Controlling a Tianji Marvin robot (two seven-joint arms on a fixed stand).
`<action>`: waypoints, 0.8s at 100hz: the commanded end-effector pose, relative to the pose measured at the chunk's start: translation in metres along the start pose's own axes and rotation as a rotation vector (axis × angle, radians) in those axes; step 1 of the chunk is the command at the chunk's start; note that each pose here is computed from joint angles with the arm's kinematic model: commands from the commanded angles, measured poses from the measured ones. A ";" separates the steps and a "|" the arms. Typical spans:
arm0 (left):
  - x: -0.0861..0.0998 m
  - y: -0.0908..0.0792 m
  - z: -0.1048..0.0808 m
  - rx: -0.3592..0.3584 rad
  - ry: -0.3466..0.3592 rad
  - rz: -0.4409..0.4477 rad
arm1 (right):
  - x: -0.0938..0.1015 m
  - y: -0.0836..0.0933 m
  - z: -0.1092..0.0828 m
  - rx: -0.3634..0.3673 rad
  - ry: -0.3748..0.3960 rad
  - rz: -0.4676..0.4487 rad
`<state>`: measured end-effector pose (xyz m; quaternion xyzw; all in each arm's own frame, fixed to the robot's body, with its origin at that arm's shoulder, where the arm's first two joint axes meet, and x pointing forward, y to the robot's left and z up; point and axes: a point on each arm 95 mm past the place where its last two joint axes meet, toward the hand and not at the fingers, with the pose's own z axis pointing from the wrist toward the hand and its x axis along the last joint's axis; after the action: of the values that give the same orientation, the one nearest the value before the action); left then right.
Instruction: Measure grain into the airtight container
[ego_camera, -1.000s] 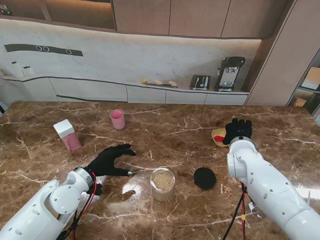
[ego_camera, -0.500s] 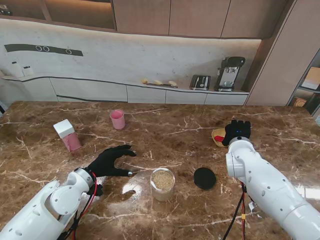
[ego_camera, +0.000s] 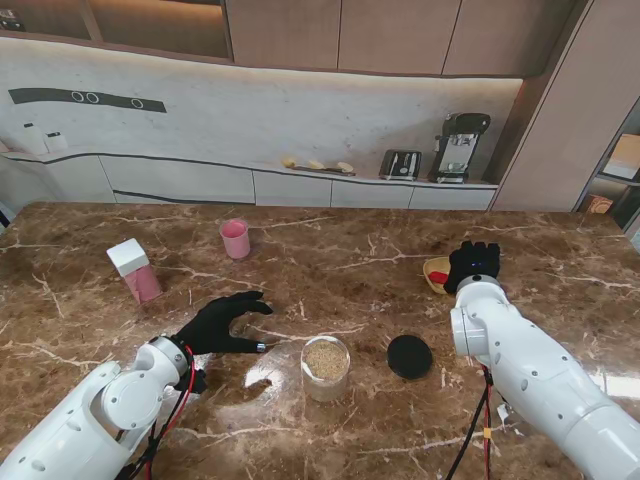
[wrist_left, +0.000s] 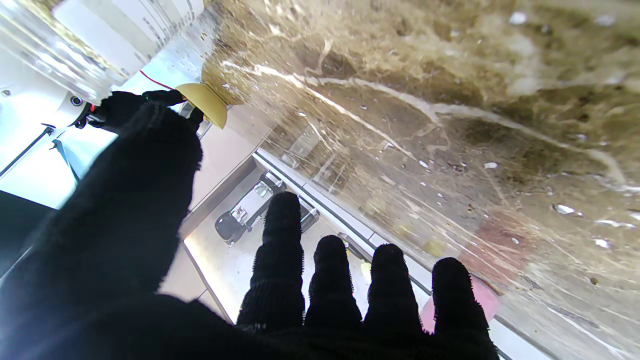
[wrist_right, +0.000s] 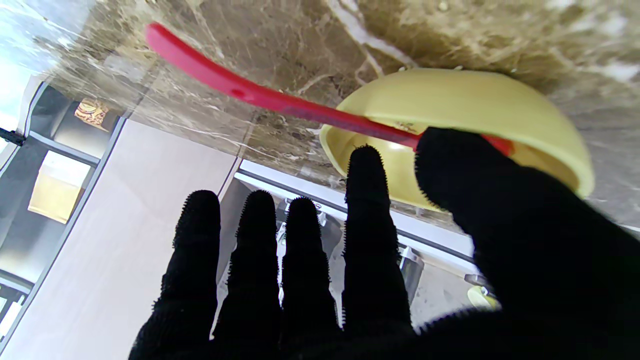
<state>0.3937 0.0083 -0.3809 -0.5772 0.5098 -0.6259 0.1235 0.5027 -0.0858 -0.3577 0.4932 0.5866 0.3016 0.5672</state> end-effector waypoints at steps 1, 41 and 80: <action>0.000 0.003 0.000 -0.006 -0.005 0.000 | -0.001 -0.002 0.001 0.018 0.000 -0.007; -0.001 0.003 0.001 0.003 -0.007 -0.003 | 0.002 -0.004 0.003 0.015 0.005 -0.017; -0.002 0.003 0.001 0.005 -0.008 0.001 | 0.001 -0.002 0.009 -0.020 0.003 -0.029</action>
<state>0.3955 0.0083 -0.3813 -0.5766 0.5074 -0.6276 0.1274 0.5097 -0.0848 -0.3602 0.4733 0.5917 0.3039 0.5775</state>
